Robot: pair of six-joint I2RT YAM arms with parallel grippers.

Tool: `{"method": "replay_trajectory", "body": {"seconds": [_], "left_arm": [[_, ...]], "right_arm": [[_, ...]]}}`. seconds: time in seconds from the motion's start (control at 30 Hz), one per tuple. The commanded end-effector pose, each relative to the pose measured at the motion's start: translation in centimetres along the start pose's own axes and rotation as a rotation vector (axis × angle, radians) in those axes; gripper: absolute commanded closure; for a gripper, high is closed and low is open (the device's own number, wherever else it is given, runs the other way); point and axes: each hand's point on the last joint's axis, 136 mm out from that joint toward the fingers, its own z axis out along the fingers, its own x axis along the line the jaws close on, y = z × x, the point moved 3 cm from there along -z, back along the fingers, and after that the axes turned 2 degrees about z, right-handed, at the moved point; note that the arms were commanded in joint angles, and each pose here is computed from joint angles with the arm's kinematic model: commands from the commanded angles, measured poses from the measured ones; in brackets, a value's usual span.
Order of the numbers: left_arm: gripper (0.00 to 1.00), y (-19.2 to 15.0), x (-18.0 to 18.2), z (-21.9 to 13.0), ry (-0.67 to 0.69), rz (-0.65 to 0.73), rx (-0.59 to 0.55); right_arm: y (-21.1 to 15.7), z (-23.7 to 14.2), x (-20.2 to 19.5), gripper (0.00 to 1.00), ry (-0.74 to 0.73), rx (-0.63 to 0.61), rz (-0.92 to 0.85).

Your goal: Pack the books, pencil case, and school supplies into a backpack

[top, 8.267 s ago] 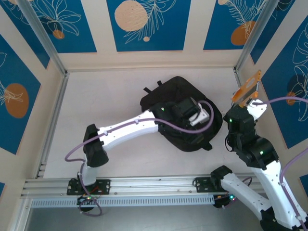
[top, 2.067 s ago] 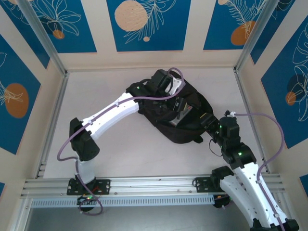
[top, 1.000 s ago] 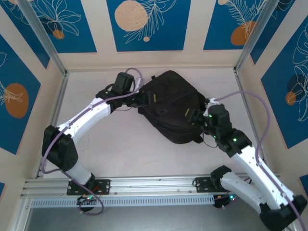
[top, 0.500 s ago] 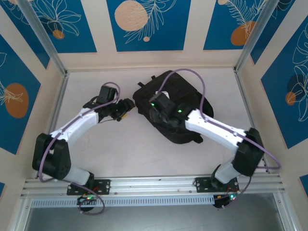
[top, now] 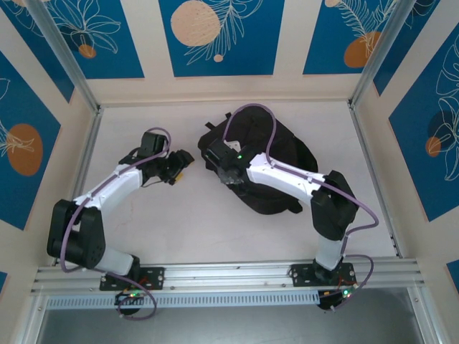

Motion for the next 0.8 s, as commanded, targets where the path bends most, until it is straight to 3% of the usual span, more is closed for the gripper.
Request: {"method": "replay_trajectory", "body": {"seconds": [0.0,0.07,0.17,0.4,0.77], "left_arm": [[0.36,-0.2,0.5,0.6,-0.012,-0.038,0.034],[0.36,-0.2,0.5,0.5,-0.015,-0.035,0.03],[0.36,-0.2,0.3,0.5,-0.021,-0.028,0.028],[0.31,-0.7,-1.5,1.5,-0.133,0.014,0.093],[0.25,-3.8,-7.0,2.6,-0.311,0.189,0.182]], "right_arm": [[0.6,0.2,0.6,0.8,-0.017,-0.022,0.0],[0.7,-0.1,1.0,0.91,-0.007,-0.034,-0.015],[0.9,-1.0,1.3,1.0,0.003,-0.061,-0.041],[0.3,-3.4,0.8,1.0,0.058,-0.119,-0.037],[-2.0,-5.2,0.7,1.0,0.364,-0.172,0.037]]}}
